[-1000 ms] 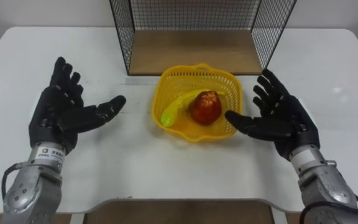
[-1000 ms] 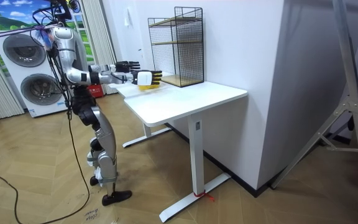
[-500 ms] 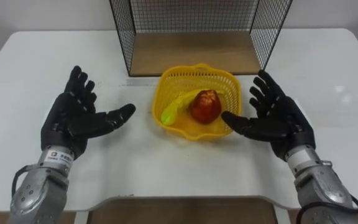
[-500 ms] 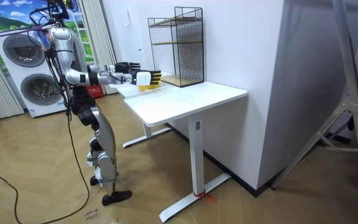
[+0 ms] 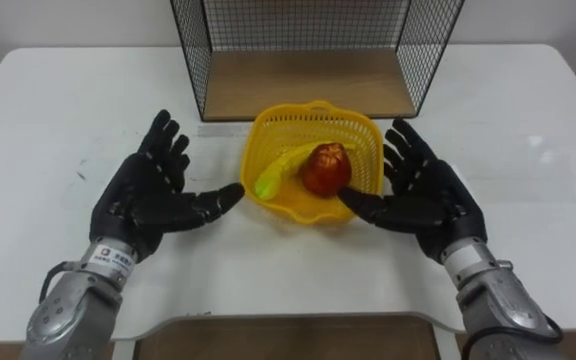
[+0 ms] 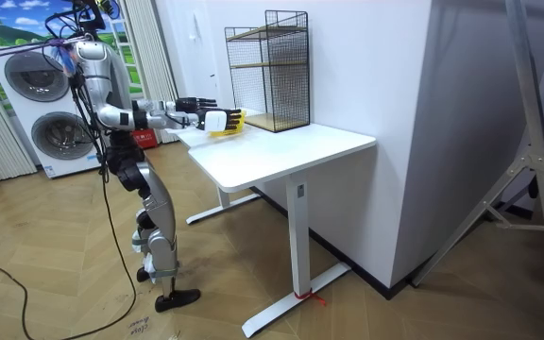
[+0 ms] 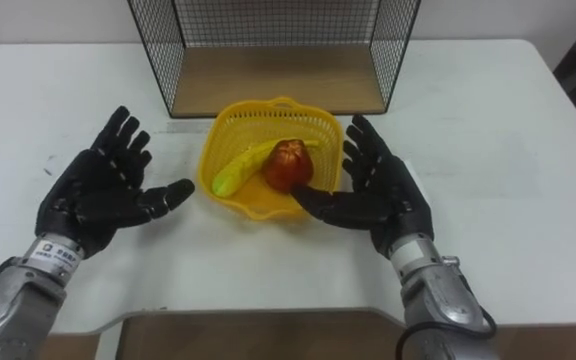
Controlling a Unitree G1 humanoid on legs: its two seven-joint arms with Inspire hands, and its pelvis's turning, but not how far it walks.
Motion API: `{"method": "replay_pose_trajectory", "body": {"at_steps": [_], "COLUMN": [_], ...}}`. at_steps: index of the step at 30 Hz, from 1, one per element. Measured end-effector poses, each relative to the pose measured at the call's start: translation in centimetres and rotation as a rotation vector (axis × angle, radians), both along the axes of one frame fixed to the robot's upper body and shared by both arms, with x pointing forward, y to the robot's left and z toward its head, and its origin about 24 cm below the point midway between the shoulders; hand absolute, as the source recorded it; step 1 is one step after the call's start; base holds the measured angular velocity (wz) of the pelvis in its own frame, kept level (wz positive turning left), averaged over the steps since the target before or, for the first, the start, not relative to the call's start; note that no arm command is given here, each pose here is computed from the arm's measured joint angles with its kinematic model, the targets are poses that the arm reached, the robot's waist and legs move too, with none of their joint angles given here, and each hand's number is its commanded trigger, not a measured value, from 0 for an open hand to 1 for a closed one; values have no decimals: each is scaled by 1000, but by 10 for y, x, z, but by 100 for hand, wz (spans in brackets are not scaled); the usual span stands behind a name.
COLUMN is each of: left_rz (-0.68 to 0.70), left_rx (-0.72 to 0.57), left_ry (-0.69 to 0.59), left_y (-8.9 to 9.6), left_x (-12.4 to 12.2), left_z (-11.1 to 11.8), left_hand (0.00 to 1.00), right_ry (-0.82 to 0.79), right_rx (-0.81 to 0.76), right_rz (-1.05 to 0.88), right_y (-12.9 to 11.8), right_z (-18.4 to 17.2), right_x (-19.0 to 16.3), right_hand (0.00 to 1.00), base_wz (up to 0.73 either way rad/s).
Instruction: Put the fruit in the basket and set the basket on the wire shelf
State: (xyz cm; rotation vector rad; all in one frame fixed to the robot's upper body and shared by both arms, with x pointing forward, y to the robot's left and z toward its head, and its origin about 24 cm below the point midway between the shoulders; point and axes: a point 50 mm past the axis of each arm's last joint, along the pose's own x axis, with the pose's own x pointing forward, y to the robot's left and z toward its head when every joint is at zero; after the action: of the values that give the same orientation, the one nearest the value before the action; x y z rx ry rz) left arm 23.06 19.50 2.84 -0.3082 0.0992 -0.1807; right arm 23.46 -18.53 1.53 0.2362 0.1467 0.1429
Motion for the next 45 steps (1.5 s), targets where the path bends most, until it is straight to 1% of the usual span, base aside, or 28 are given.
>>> {"method": "replay_pose_trajectory", "body": {"at_steps": [8, 14, 17, 25, 32, 45], "left_rz": [-59, -79, -96, -105, -100, -123], "left_rx": [-15, -28, -30, -34, -36, -32], "left_ry": [12, 50, 48, 46, 109, 98], "left_y": [-9, -16, -19, -21, -22, -28], "left_x": [-1, -1, 2, 2, 0, 3], "left_z": [-5, -13, -14, -14, -28, -25], "left_hand": [0, 0, 0, 0, 0, 0], "right_ry": [15, 14, 13, 12, 13, 14], "right_rx": [22, 23, 24, 25, 25, 25], "right_rz": [18, 22, 27, 30, 31, 83], "right_y": [7, 7, 7, 7, 8, 16], "right_z": [-5, -5, -5, -4, -5, -6], "right_x": [-1, -1, -1, -1, -1, -2], "right_hand": [0, 0, 0, 0, 0, 0], "base_wz": [0, -3, 0, 0, 0, 0]}}
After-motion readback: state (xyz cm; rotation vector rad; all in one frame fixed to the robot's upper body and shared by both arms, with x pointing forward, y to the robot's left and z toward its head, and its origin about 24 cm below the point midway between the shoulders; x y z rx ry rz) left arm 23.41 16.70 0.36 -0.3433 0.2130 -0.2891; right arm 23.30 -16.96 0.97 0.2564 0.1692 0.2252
